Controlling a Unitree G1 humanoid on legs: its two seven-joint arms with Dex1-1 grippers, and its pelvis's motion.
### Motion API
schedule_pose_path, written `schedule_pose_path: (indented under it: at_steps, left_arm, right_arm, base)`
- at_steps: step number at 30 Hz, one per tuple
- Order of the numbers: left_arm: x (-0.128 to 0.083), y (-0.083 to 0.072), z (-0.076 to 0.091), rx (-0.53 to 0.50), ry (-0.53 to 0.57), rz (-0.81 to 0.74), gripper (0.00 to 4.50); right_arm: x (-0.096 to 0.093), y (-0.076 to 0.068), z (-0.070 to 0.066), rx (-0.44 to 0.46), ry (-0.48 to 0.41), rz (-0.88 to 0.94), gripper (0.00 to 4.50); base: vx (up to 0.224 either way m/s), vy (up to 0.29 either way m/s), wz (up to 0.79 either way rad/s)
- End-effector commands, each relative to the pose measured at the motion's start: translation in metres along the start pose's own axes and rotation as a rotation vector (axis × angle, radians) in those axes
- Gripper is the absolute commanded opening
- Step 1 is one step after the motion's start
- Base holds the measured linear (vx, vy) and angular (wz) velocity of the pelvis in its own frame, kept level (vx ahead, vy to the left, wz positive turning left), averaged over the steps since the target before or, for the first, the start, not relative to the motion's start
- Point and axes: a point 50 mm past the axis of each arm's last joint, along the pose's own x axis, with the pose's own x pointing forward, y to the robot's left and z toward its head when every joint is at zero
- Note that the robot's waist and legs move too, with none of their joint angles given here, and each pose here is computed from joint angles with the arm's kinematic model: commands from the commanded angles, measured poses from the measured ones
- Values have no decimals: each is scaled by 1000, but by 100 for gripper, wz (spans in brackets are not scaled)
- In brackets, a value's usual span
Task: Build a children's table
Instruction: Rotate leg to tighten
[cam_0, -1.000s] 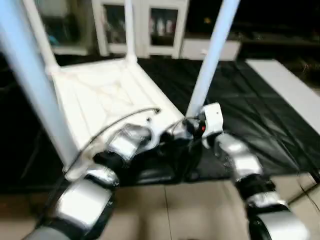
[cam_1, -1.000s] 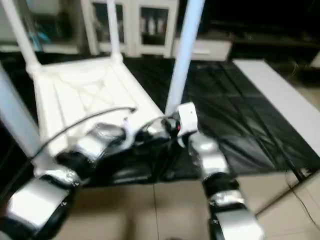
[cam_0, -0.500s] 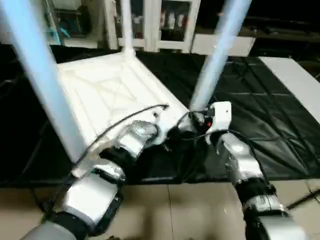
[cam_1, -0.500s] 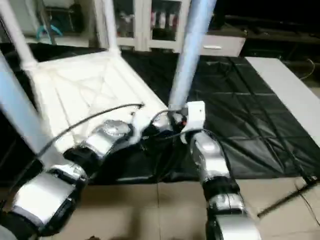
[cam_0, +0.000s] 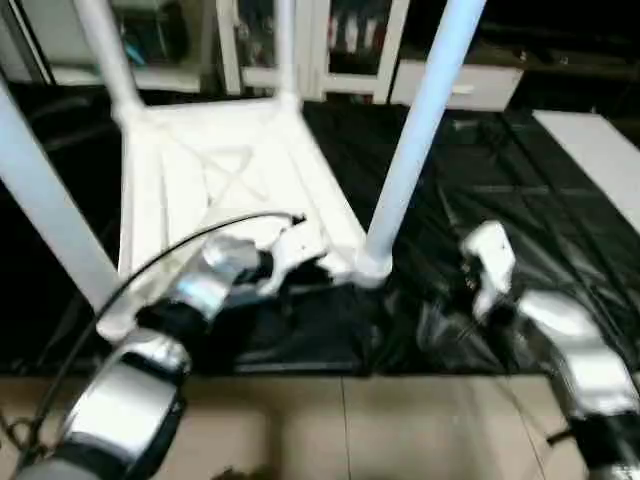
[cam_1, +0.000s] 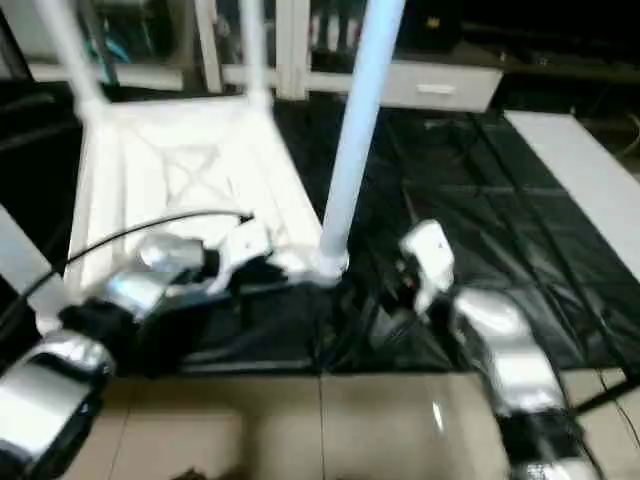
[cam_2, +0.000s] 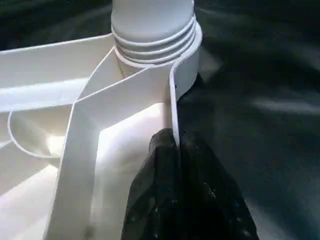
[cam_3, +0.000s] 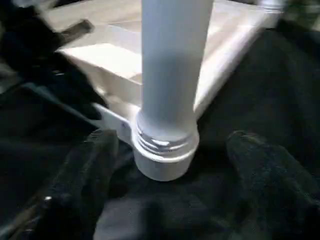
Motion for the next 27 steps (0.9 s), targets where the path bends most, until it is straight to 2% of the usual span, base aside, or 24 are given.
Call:
schedule_pose_path:
  at_steps: [1,3,7,10,15,18,19,24,25,27]
  left_arm:
    - [12,-23,-16,-1,72,-165,0]
    - [7,-33,-14,34,44,-262,0]
    - [6,-42,-10,46,15,-336,0]
    - [6,-44,-10,59,34,-360,0]
    - [5,-46,-8,64,35,-381,0]
    - [3,-45,-6,67,44,-371,0]
    - [3,-45,-6,66,46,-371,0]
    - [0,-44,-8,62,58,-368,0]
    - [-1,-44,-9,60,60,-369,0]
    - [-1,-44,-9,57,64,-370,0]
  right_arm:
    - [-7,4,8,-17,6,85,409]
    - [-14,10,4,-12,70,195,428]
    - [-1,13,2,-34,92,236,444]
    - [18,12,1,-78,102,263,444]
    - [27,11,5,-74,96,299,444]
    - [31,11,8,-86,111,383,444]
    - [32,10,8,-88,113,387,426]
    - [27,8,9,-68,117,434,395]
    - [25,8,8,-63,124,449,374]
    - [24,8,5,-56,131,463,367]
  base:
    - [0,0,0]
    - [0,0,0]
    - [0,0,0]
    - [0,0,0]
    - [0,0,0]
    - [0,0,0]
    - [0,0,0]
    - [0,0,0]
    - [0,0,0]
    - [0,0,0]
